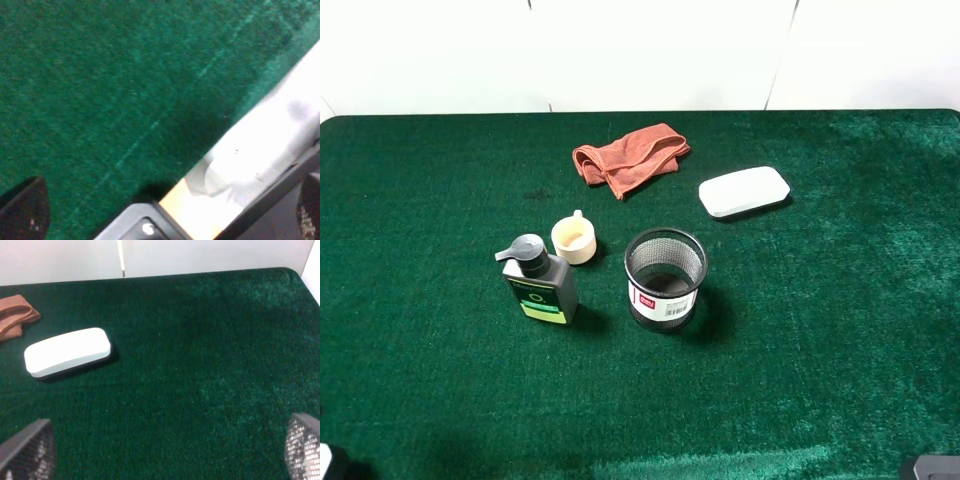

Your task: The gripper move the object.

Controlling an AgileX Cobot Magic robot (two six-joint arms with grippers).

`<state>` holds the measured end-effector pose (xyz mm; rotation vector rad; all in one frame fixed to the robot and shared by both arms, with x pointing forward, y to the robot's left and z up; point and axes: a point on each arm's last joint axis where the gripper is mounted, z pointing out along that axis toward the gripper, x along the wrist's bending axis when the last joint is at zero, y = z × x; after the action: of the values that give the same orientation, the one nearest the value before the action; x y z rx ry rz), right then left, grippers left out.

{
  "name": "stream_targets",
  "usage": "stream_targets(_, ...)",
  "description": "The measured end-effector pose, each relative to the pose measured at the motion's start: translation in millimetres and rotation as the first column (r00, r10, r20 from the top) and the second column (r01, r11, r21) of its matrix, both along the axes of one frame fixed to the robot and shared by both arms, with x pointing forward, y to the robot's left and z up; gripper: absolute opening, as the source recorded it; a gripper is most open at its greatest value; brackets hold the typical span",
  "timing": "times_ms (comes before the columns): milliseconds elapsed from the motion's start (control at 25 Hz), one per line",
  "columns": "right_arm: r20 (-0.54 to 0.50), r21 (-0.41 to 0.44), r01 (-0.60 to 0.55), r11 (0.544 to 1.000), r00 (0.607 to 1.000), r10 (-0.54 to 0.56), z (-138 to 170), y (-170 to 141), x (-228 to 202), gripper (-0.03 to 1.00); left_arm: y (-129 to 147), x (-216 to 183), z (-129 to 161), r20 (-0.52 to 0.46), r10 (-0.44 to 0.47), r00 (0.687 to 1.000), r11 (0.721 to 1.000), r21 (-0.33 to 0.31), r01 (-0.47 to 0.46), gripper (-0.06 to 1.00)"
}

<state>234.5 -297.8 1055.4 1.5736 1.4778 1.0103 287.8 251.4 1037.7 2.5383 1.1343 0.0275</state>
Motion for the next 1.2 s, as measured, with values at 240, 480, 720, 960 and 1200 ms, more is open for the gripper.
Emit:
stream_targets(240, 0.000, 0.000, 0.000, 1.000, 1.000, 0.000, 0, 0, 0, 0.69, 3, -7, -5, 0.085, 0.017, 0.996, 0.997, -0.074, -0.011, 0.99)
stream_targets(480, 0.000, 0.000, 0.000, 1.000, 1.000, 0.000, 0, 0, 0, 0.69, 3, -7, -6, 0.101, 0.021, 0.995, 0.996, -0.085, -0.013, 0.99)
stream_targets(720, 0.000, 0.000, 0.000, 1.000, 1.000, 0.000, 0, 0, 0, 0.69, 16, -21, 1, 0.215, 0.107, 0.971, 0.984, -0.161, -0.073, 0.99)
stream_targets(960, 0.000, 0.000, 0.000, 1.000, 1.000, 0.000, 0, 0, 0, 0.69, 29, -41, 6, 0.361, 0.283, 0.888, 0.947, -0.255, -0.198, 0.99)
stream_targets(1200, 0.000, 0.000, 0.000, 1.000, 1.000, 0.000, 0, 0, 0, 0.69, 34, -58, 6, 0.454, 0.384, 0.804, 0.914, -0.314, -0.258, 0.99)
